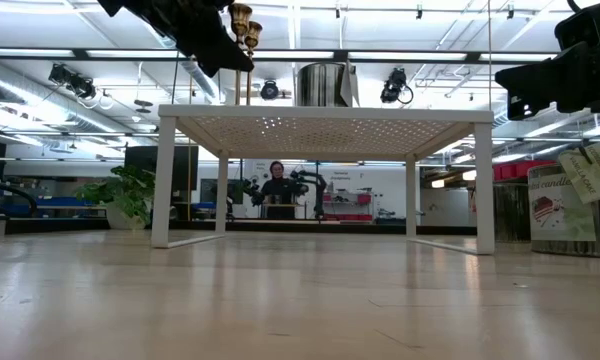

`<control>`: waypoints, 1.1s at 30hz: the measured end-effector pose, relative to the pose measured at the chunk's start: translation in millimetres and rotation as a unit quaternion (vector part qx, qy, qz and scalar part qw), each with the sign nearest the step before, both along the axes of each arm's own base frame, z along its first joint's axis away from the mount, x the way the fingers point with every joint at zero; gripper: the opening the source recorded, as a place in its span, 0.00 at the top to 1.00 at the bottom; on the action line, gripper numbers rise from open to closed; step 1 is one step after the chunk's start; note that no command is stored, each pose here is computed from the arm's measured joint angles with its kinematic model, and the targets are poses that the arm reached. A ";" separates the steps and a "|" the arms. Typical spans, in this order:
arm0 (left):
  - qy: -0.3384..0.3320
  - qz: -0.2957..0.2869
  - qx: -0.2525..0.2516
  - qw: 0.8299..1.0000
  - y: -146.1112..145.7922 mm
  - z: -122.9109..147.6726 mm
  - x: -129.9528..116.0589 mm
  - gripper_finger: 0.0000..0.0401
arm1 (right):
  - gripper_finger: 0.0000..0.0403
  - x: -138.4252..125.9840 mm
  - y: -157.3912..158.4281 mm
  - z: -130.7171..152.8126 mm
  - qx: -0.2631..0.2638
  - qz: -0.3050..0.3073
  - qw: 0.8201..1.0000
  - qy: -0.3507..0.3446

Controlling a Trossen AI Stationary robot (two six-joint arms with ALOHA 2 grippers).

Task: Pick & Place candle stick holders
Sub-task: Put the left golden candle holder on the shelf aligned with the other golden candle holder

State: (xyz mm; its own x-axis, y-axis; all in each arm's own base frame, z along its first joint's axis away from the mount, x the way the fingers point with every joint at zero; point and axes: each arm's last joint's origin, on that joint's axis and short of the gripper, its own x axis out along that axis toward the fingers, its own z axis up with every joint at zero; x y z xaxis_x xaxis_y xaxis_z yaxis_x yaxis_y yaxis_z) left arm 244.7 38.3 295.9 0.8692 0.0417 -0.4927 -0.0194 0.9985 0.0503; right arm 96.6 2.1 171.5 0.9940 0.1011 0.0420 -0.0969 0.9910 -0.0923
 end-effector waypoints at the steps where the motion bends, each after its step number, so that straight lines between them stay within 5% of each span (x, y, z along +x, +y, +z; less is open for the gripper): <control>1: -0.002 -0.002 -0.001 1.000 -0.1 0.4 0.2 0.94 | 0.95 0.0 0.0 0.0 0.000 0.000 1.000 0.000; 33: 0.007 -0.010 -0.028 1.000 6.3 -7.4 7.9 0.93 | 0.95 0.0 0.0 0.1 0.000 0.000 1.000 0.000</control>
State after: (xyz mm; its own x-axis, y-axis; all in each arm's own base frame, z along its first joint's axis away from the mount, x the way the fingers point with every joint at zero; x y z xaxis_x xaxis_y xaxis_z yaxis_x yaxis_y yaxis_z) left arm 252.6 44.6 288.4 0.8628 -0.0036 -0.5055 0.0012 1.0000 -0.0052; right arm 96.6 2.1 171.6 0.9940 0.1013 0.0422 -0.0971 0.9910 -0.0925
